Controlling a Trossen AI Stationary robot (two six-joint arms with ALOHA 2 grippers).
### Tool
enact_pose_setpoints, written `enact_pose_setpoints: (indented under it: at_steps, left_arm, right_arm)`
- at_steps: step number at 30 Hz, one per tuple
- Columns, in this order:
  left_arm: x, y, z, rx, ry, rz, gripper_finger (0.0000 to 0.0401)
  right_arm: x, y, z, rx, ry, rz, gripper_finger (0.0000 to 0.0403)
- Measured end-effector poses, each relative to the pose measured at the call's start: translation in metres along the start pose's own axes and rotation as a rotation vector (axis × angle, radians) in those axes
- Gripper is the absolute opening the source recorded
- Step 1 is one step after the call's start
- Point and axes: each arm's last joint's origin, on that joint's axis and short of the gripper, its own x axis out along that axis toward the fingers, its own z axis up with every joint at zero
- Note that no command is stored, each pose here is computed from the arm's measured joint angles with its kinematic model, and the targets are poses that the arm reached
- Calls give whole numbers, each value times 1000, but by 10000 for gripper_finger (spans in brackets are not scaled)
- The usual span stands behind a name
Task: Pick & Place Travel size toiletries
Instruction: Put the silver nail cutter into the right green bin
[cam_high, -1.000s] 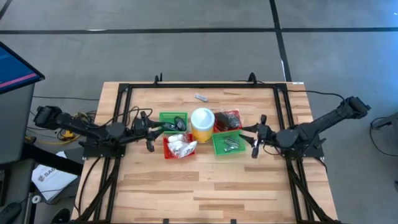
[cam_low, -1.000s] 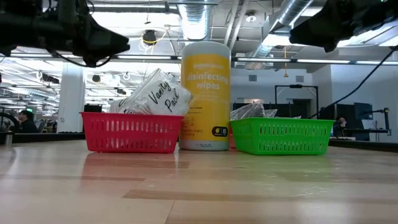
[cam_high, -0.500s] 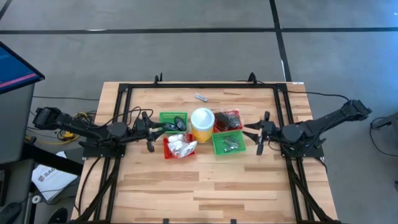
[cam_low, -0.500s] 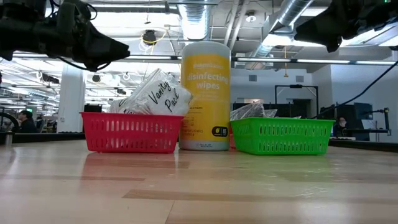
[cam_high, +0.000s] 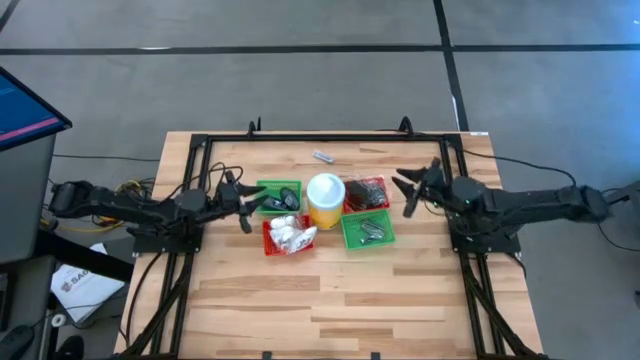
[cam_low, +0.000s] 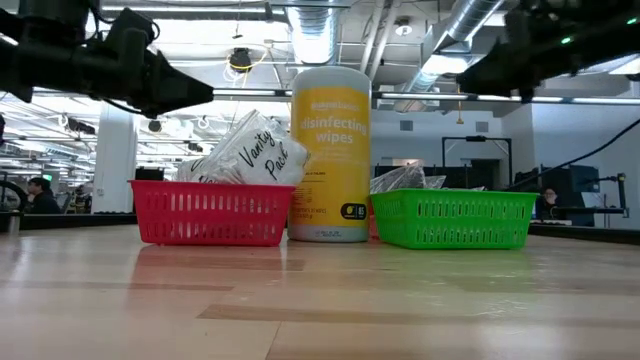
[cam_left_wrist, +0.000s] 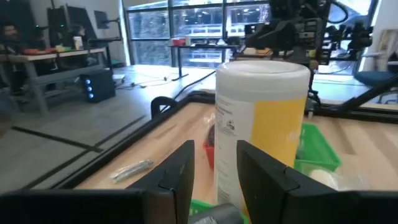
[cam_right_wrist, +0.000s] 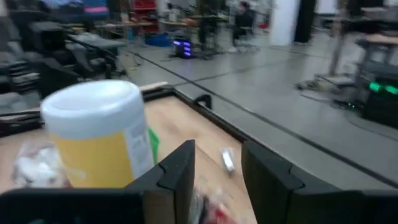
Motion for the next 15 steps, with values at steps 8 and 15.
enact_pose_setpoints:
  at_steps: [8,15]
  left_arm:
    - [6,19,3,-76,-34,-36,112]
    - [7,24,4,-84,-43,-13,112]
  right_arm:
    - [47,-42,-7,25,37,25,105]
    - [109,-71,1,64,166,58,101]
